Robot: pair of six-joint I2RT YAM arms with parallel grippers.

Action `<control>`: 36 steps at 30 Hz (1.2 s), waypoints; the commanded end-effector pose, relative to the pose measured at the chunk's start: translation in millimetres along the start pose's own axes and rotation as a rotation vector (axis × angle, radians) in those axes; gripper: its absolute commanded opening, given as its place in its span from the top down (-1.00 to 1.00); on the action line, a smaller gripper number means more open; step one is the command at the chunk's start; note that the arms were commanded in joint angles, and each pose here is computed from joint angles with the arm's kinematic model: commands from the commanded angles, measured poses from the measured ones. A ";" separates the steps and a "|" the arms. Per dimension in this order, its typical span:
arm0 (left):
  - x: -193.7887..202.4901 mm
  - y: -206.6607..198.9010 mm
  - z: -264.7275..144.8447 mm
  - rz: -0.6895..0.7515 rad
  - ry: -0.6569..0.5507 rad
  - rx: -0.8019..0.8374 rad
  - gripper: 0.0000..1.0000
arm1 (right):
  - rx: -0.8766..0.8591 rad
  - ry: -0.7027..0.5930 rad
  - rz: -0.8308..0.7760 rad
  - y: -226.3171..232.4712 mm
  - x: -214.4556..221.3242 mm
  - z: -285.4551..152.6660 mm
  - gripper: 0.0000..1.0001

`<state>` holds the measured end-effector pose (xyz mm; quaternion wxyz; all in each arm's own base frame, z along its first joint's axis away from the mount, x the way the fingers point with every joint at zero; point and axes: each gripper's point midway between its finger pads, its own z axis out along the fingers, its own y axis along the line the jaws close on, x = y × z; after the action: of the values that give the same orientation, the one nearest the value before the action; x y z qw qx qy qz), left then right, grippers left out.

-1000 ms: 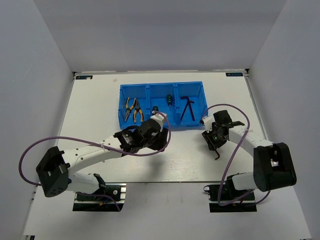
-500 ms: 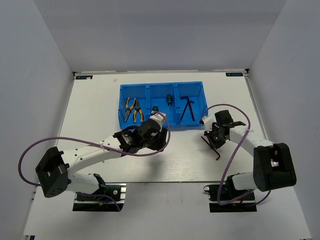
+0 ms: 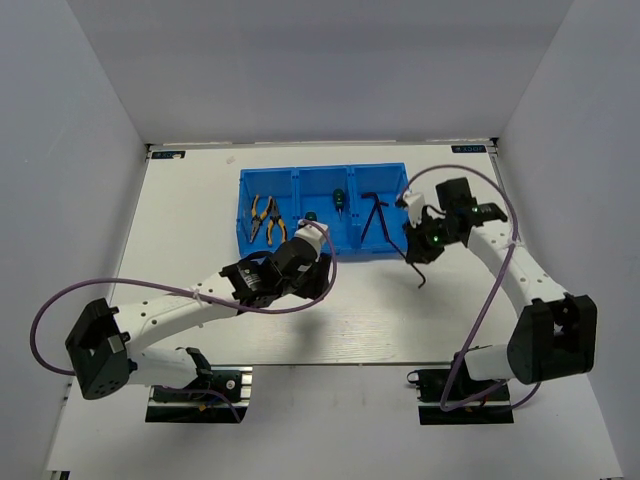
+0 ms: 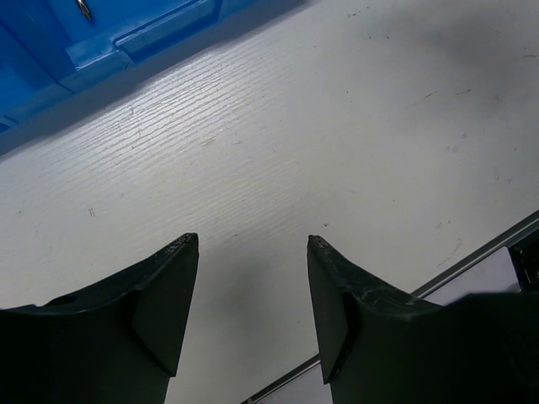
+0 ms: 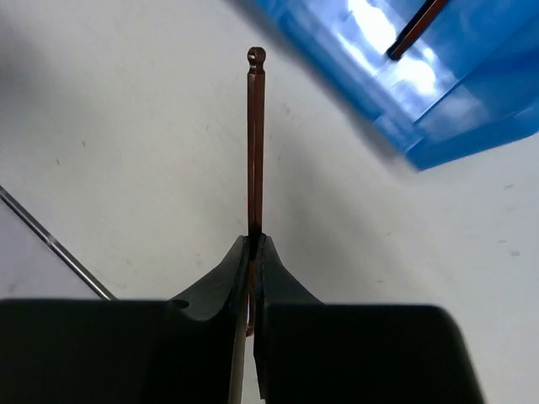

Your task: Sort the tools into containers

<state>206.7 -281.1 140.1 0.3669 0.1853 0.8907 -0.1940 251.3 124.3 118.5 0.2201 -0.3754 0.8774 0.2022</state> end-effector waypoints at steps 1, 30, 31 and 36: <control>-27.6 -4.1 -16.4 -0.008 -0.085 0.008 -0.30 | 0.034 -0.114 0.022 -17.0 -61.3 -8.3 1.00; -30.7 24.4 -27.7 -0.136 -0.131 -0.119 -0.58 | 0.305 -0.201 0.228 -71.9 -111.0 -31.6 -0.75; -28.1 22.9 -25.9 -0.137 -0.126 -0.108 -0.61 | 0.357 -0.188 0.233 -76.0 -100.2 -35.3 -0.78; -32.1 18.6 -24.2 -0.139 -0.128 -0.095 -0.63 | 0.462 -0.186 0.210 -59.1 -40.9 -54.7 -0.81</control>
<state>217.2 -255.3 160.4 0.4032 0.1037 0.8923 -0.1748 311.9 102.3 180.4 0.3401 -0.2114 0.9106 0.1022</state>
